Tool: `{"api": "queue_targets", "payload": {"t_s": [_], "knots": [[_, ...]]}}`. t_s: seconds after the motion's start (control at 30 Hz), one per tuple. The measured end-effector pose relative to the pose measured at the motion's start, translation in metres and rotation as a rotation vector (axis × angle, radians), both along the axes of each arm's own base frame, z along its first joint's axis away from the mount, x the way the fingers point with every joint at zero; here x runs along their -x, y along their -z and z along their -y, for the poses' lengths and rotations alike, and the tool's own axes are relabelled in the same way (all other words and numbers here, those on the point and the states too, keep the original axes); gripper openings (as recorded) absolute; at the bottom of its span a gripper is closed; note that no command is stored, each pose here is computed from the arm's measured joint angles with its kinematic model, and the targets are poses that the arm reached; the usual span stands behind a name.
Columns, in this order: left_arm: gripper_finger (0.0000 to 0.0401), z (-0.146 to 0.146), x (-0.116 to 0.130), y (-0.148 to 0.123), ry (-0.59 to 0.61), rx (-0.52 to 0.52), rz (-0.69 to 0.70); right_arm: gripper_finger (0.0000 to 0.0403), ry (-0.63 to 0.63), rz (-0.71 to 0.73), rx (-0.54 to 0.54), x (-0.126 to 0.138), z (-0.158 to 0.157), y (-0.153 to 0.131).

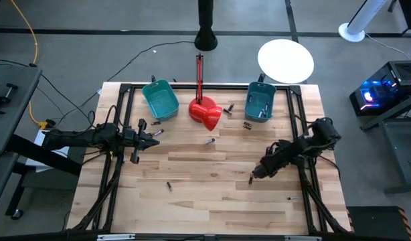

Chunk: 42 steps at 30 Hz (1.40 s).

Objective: Sort batteries
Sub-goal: Put the silver battery into the blue bin

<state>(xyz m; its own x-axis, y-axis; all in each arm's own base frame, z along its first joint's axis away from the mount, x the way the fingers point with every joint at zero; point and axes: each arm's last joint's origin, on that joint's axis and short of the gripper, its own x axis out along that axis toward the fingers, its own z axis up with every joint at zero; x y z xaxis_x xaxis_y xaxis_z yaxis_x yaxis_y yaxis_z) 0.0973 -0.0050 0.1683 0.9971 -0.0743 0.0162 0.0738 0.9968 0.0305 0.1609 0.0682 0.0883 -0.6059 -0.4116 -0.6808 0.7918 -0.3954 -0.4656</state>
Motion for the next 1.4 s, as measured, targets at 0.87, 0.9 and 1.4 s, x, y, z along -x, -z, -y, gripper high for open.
{"api": "queue_targets", "payload": {"t_s": [0.87,0.9,1.4], "knots": [[0.0,0.0,0.0,0.0,0.0,0.0,0.0,0.0195,-0.24,0.548,-0.115,-0.009,-0.012,-0.047],[0.0,0.0,0.0,0.0,0.0,0.0,-0.001,0.0195,-0.258,0.569,-0.102,-0.009,-0.011,-0.052],[0.0,0.0,0.0,0.0,0.0,0.0,0.0,0.0195,-0.119,0.376,-0.248,0.001,-0.025,-0.076]]}}
